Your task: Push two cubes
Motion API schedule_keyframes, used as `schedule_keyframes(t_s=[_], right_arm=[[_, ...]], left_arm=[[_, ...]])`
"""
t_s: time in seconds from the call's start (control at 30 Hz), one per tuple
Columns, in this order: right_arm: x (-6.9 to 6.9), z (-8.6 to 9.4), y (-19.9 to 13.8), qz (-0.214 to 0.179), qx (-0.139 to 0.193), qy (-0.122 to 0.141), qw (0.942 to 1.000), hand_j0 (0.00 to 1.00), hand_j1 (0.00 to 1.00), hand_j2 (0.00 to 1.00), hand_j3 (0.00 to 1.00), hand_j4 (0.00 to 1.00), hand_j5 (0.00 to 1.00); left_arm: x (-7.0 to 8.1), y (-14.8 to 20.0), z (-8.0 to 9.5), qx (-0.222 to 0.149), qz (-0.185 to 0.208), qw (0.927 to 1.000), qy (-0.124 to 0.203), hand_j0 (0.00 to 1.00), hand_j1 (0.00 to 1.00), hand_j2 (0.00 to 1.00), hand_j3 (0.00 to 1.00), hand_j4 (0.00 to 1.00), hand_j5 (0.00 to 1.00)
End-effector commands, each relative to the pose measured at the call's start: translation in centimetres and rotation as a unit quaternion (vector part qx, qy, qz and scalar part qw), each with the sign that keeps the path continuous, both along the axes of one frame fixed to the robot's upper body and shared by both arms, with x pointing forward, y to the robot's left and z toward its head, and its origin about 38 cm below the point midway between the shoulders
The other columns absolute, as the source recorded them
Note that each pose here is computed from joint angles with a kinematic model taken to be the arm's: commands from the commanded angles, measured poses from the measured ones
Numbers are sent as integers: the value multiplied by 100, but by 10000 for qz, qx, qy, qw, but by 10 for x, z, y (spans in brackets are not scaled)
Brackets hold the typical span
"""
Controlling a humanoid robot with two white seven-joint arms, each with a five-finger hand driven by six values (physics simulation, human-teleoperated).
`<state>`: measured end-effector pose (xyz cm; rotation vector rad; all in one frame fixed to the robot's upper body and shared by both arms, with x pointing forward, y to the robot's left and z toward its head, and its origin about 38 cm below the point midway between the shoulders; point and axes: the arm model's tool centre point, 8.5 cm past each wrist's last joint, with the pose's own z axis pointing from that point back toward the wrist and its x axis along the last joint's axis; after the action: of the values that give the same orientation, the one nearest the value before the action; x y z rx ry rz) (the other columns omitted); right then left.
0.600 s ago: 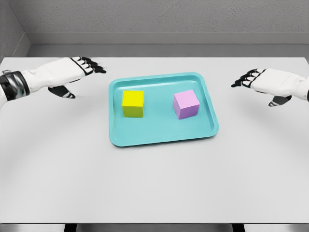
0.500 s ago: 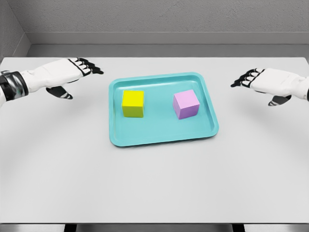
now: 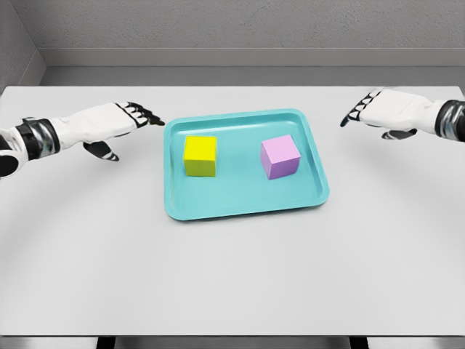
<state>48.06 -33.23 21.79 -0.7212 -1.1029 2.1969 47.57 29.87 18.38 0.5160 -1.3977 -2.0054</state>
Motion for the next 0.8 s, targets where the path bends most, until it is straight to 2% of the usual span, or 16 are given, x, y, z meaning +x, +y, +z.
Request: schedule_keyframes(t_s=[0.0,0.17,0.2,0.33,0.4,0.47,0.5,0.53,0.57,0.63,0.77], right_arm=[[0,-12,8,96,-211,83,9997,63,63,63,63,63,63],[-1,-13,15,238,-291,114,9992,57,57,57,57,57,57],[-2,-10,17,380,-295,121,9988,54,54,54,54,54,54],[-8,1,32,916,-316,85,9953,54,54,54,54,54,54],[-13,2,40,1096,-332,86,9934,54,54,54,54,54,54],[-14,3,43,1182,-338,97,9924,54,54,54,54,54,54],[-14,4,46,1213,-396,109,9918,53,53,53,53,53,53],[-16,5,49,1260,-402,101,9912,54,54,54,54,54,54],[-16,6,51,1291,-403,89,9908,54,54,54,54,54,54],[-17,0,61,1404,-427,166,9890,54,54,54,54,54,54],[-16,3,71,1511,-424,130,9875,54,54,54,54,54,54]], left_arm=[[-2,-4,2,67,-62,10000,2,100,100,100,100,100,100],[-10,-18,24,46,-363,9989,-308,100,100,100,100,100,100],[-12,-21,27,62,-434,9984,-366,93,93,93,93,93,93],[-25,-21,18,156,-532,9981,-277,93,93,93,93,93,93],[-27,-24,21,195,-599,9976,-300,92,92,92,92,92,92],[-26,-22,25,168,-559,9977,-349,83,83,83,83,83,83],[-24,-19,30,135,-510,9978,-410,83,83,83,83,83,83],[-24,-18,30,147,-495,9978,-412,76,76,76,76,76,76],[-24,-13,30,190,-456,9980,-406,74,74,74,74,74,74],[-23,-8,35,218,-395,9980,-435,63,63,63,63,63,63],[-33,-22,29,585,-651,9960,-185,64,64,64,64,64,64]])
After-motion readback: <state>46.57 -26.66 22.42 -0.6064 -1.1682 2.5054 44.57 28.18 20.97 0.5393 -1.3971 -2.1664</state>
